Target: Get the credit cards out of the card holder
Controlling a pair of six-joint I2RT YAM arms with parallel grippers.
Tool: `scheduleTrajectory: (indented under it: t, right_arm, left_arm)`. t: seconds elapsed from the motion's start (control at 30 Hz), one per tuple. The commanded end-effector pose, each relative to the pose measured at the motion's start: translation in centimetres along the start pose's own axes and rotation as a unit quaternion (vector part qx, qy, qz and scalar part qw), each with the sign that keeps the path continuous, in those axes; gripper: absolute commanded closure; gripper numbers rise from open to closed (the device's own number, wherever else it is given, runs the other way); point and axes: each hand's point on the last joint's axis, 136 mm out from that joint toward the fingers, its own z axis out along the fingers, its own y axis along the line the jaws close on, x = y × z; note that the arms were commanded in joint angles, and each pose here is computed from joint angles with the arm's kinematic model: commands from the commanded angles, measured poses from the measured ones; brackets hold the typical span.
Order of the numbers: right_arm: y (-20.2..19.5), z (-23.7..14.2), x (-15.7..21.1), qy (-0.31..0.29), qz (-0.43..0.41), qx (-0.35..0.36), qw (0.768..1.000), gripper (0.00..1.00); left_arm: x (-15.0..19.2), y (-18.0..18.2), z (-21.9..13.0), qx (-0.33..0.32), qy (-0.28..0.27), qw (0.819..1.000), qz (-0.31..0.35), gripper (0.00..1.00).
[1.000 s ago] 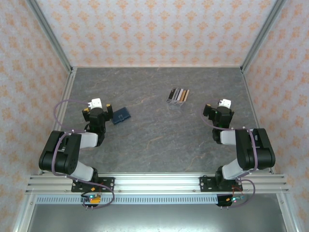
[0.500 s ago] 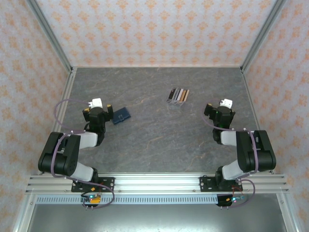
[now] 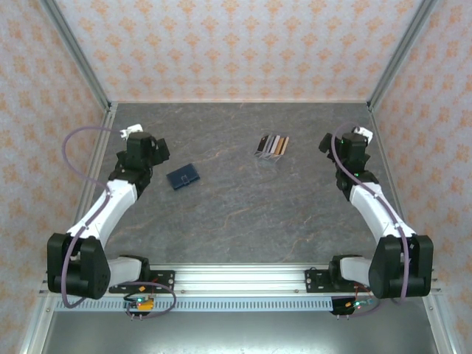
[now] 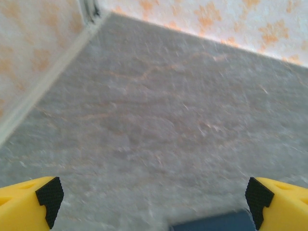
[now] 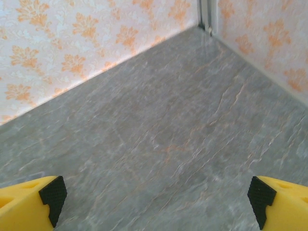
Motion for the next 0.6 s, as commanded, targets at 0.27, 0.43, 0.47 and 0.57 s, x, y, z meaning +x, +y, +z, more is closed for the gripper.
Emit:
scheduleTrajectory:
  t: [0.27, 0.43, 0.47, 0.57]
  right_arm:
    - [4.7, 0.2, 9.8, 0.193, -0.002, -0.074, 0.978, 0.01]
    - [6.5, 0.0, 11.8, 0.211, -0.002, -0.100, 0.972, 0.00]
    - [6.7, 0.0, 12.1, 0.211, -0.004, -0.102, 0.972, 0.00]
    - [7.4, 0.0, 12.8, 0.212, -0.014, -0.109, 0.971, 0.00]
  left_arm:
    - [7.8, -5.3, 2.5, 0.038, 0.257, 0.966, -0.002, 0.02]
    - [10.2, -7.2, 4.5, 0.035, 0.304, 0.952, 0.000, 0.05]
    - [10.5, -7.6, 4.8, 0.037, 0.310, 0.950, -0.001, 0.06]
    - [11.6, -8.3, 5.9, 0.031, 0.327, 0.945, 0.004, 0.08]
